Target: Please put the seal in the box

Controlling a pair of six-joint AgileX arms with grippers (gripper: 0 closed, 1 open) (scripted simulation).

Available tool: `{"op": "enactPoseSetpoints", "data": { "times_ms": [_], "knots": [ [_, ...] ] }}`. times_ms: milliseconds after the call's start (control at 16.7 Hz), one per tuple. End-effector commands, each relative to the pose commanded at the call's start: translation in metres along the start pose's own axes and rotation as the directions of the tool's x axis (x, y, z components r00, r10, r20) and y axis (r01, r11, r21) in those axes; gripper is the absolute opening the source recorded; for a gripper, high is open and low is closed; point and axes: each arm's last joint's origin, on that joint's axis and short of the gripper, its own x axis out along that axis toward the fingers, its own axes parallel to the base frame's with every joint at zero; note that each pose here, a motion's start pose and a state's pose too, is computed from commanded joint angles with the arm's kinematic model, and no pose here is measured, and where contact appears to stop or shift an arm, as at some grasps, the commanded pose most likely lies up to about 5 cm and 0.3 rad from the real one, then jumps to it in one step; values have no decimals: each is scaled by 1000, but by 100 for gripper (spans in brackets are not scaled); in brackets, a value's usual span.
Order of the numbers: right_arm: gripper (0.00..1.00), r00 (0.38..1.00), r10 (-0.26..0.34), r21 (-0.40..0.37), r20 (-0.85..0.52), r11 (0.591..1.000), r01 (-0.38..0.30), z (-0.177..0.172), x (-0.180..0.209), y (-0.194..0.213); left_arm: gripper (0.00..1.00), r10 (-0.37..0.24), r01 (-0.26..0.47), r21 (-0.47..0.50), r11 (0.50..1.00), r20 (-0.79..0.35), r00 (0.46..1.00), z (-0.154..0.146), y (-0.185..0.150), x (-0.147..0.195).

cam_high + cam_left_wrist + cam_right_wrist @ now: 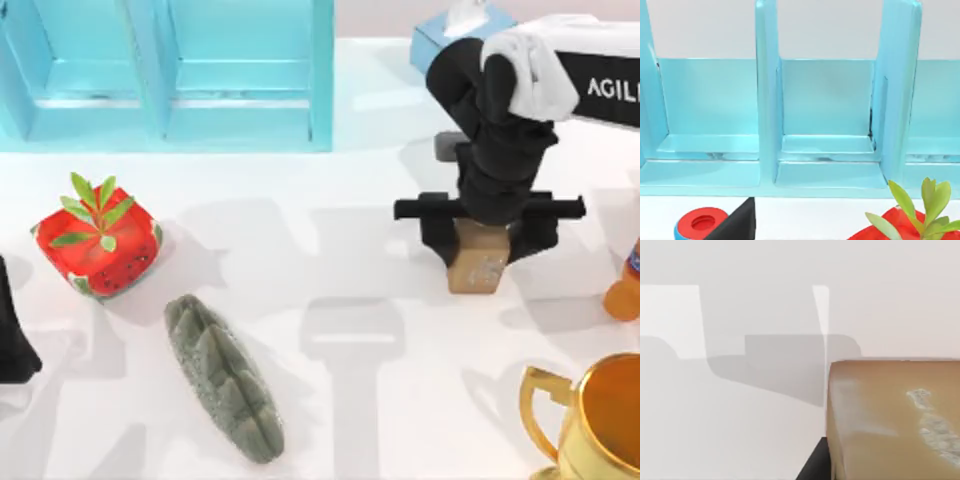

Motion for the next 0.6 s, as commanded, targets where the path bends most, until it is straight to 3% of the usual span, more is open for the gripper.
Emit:
{"op": "enactPoseSetpoints", "data": {
  "times_ms": [180,600],
  "knots": [
    [2,1000,0,0,0,1000,0,0,0,0,100,0,0,0,1000,0,1000,0,0,0],
    [0,1000,0,0,0,1000,0,0,0,0,100,0,0,0,1000,0,1000,0,0,0]
  ]
}}
